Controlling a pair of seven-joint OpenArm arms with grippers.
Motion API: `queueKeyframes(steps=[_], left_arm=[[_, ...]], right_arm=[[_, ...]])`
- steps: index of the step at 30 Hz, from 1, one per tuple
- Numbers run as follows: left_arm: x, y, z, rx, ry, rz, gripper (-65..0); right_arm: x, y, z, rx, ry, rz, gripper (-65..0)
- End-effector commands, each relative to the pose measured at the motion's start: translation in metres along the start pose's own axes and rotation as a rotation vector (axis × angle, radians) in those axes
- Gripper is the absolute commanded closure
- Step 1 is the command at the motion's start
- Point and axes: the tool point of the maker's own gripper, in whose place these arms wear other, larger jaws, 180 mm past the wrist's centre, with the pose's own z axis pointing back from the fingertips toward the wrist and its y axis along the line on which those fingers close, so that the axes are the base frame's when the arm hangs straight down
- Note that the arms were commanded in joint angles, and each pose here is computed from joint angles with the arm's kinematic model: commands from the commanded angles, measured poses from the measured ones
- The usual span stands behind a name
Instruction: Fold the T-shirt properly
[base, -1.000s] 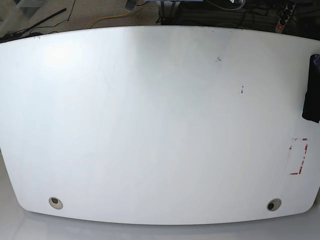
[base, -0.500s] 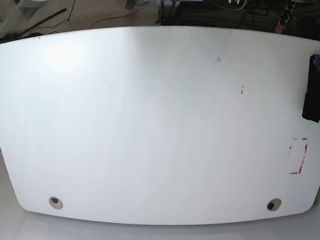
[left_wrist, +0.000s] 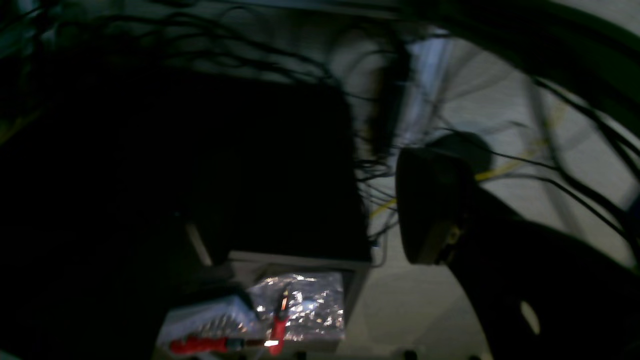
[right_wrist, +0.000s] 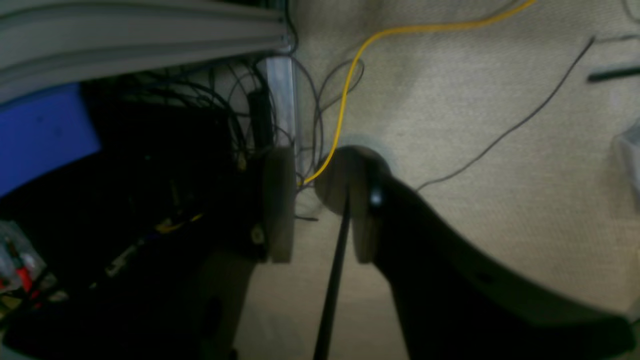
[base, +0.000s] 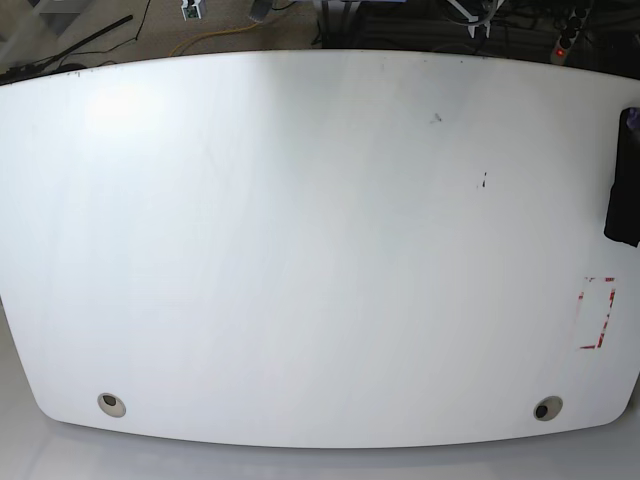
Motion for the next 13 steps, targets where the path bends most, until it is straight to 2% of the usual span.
queueKeyframes(steps=[1,4,8,13], left_arm=[[-0.021,0.0,-0.004,-0.003,0.042,0.01,-44.6],[-0.011,-0.004,-0.012,-0.011,0.025,0.031,-44.6],[-0.016,-0.011,-0.019,-0.019,0.047,0.056,-44.6],[-0.003,-0.016,-0.021,-0.03,0.038,0.021,-44.6]], right_arm=[[0.003,-0.008,-0.002,-0.008,0.003,-0.015,-17.0],[0.012,-0.008,-0.009,-0.008,0.009,-0.027,-17.1],[0.023,-0.008,-0.017,-0.007,0.014,-0.045,-17.1],[0.024,-0.008,-0.018,-0.007,0.019,-0.051,-17.1]])
